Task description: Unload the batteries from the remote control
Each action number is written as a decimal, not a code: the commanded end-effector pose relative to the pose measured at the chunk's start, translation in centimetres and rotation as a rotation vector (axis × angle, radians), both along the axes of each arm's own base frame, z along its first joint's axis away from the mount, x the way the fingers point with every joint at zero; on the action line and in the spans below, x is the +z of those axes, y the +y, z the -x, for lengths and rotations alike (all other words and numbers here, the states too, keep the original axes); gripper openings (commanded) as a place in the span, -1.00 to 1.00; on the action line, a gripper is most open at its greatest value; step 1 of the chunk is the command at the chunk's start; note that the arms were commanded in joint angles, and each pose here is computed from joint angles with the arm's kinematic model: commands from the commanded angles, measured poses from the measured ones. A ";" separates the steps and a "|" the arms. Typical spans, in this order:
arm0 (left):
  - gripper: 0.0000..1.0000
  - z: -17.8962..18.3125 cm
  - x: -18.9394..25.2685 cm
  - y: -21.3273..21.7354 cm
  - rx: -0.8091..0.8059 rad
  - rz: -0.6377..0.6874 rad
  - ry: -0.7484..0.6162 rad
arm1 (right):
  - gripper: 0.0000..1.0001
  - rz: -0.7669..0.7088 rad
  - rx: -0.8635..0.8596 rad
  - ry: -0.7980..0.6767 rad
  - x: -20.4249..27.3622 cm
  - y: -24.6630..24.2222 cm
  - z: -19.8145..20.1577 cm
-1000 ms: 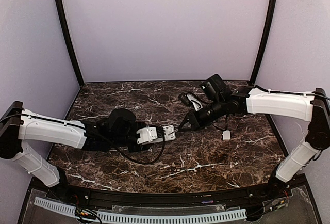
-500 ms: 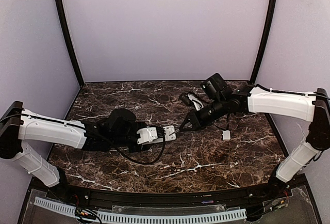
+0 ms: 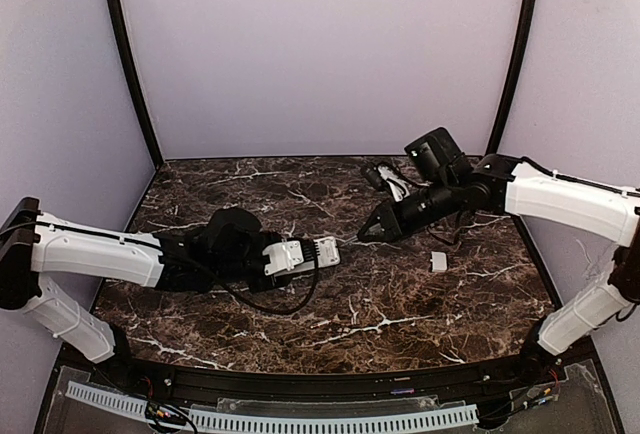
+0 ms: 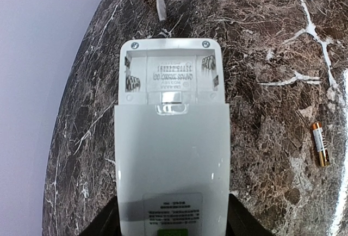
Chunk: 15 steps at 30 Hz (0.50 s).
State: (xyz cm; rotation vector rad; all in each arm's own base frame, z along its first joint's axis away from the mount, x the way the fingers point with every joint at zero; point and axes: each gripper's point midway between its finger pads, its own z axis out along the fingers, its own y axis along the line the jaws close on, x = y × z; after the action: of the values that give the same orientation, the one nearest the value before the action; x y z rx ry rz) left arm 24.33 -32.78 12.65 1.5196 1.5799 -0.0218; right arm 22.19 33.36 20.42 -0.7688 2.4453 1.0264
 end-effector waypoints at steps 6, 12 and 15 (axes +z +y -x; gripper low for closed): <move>-0.99 -1.2 3.3 1.6 0.198 0.068 0.044 | -1.00 -0.017 -0.099 -0.105 3.1 -1.9 -1.1; -0.99 -1.7 2.6 4.4 0.475 0.137 0.165 | -1.00 -0.012 -0.147 -0.144 3.2 -3.0 -1.3; -0.99 -1.7 1.3 6.2 0.650 0.169 0.231 | -1.00 -0.016 -0.164 -0.158 3.2 -3.4 -1.3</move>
State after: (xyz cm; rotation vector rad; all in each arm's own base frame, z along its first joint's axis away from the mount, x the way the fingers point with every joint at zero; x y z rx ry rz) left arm 25.91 -29.37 14.22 1.1406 1.9383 0.0098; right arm 22.83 30.94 23.69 -0.6721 2.3349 0.9276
